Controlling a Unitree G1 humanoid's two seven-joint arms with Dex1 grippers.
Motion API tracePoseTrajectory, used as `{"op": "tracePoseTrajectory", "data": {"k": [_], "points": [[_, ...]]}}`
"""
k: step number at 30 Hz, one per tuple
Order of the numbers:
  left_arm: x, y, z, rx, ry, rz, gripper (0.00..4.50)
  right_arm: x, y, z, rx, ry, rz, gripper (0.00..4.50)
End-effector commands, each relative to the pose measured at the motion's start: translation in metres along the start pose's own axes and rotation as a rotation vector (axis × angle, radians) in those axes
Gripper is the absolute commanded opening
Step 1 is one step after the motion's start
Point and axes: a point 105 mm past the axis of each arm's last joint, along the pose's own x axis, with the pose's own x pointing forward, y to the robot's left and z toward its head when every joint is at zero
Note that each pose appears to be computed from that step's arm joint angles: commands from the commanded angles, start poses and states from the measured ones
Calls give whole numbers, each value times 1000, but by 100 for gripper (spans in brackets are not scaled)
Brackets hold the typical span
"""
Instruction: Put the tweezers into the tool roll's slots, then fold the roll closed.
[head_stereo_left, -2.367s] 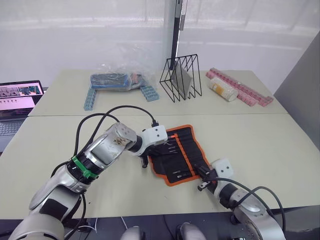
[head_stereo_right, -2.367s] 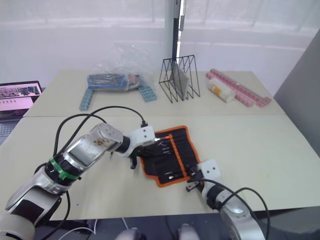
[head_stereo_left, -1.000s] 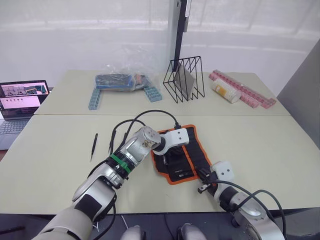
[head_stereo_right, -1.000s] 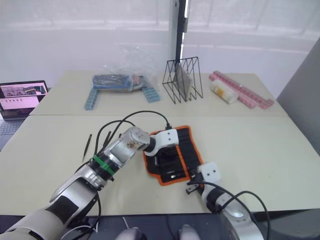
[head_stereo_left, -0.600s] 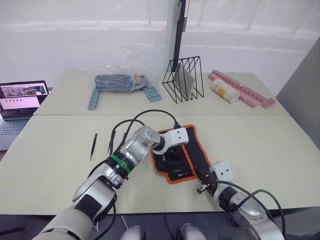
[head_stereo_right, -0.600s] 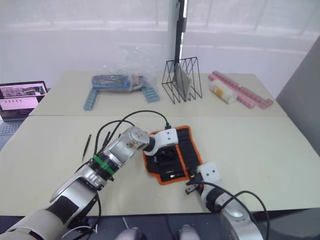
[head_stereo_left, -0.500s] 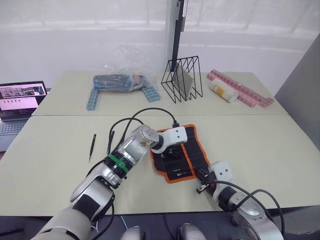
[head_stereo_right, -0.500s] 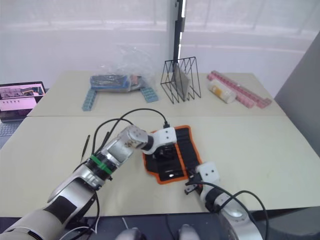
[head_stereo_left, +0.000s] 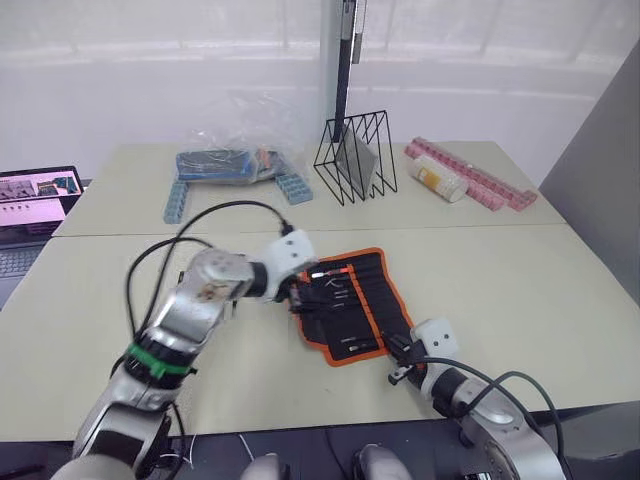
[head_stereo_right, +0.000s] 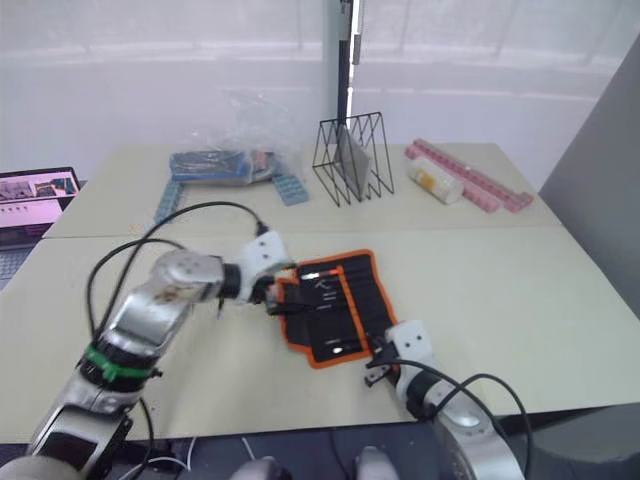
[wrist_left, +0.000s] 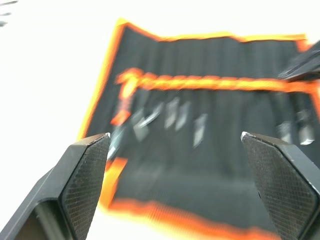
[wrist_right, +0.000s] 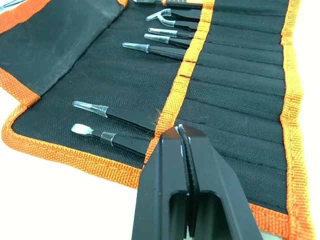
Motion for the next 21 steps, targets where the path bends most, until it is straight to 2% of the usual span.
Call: {"op": "tracePoseTrajectory", "data": {"k": [1, 3, 6, 11, 13, 17, 21], "points": [[-37, 16, -1, -32, -83, 140, 445, -1, 0, -24, 30, 105, 17, 0], [-53, 19, -12, -82, -93, 193, 445, -1, -3, -24, 25, 106, 20, 0], [-92, 19, -48, -225, -97, 337, 445, 0, -8, -23, 11, 108, 26, 0], [-135, -1, -87, -335, -63, 534, 445, -2, -14, -24, 1, 116, 34, 0], [-151, -11, -94, -412, -100, 609, 445, -2, -15, -24, -1, 118, 36, 0], [-179, -45, -116, -474, -54, 765, 445, -3, -17, -26, -9, 129, 52, 0], [-190, -59, -123, -505, -32, 855, 445, -3, -17, -26, -12, 134, 67, 0]]}}
